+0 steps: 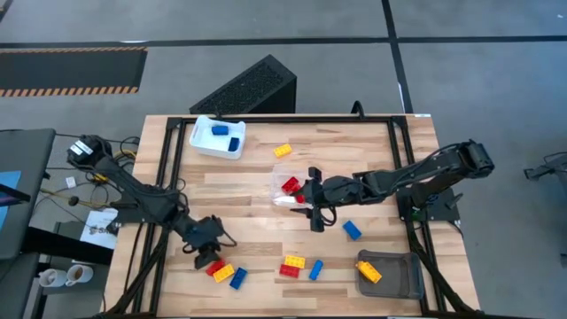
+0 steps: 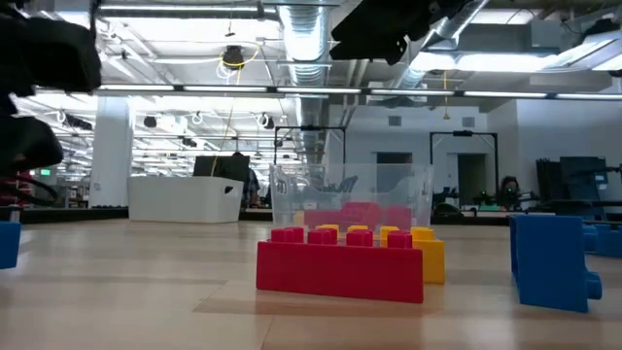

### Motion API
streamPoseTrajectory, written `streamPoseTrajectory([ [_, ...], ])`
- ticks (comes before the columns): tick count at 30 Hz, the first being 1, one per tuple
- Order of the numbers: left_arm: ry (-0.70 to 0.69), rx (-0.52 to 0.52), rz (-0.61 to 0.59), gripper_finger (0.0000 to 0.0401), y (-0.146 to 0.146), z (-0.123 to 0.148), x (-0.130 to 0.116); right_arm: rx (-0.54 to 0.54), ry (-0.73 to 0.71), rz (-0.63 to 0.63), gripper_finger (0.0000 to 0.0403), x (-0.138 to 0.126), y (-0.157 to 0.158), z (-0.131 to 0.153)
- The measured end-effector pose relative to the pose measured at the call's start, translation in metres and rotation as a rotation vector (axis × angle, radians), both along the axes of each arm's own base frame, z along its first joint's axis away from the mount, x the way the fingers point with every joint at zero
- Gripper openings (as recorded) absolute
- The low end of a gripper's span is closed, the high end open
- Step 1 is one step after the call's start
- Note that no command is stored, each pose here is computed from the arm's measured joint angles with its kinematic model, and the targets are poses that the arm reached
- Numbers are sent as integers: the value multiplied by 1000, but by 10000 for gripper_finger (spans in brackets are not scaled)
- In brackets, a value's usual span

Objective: Sort & place blocks by color
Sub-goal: Put the red game piece into the transparent bin

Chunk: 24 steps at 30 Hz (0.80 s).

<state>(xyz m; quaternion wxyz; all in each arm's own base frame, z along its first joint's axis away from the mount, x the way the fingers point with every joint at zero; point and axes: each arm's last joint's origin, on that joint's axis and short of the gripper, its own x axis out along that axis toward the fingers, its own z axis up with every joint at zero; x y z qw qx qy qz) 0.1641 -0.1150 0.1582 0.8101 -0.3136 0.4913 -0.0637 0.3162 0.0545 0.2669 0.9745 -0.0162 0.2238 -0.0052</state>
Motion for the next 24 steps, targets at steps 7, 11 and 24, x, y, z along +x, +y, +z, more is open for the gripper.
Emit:
streamPoseTrajectory([
  [7, 31, -45, 67, 176, -6, 5, 4, 0, -2, 1, 230, 0, 0, 0],
  [11, 93, 16, -3, 176, -24, 9, 16, 0, -2, 1, 230, 0, 0, 0],
  [24, 356, 240, -183, 176, -49, 2, 37, 24, -3, 7, 230, -1, 5, 0],
])
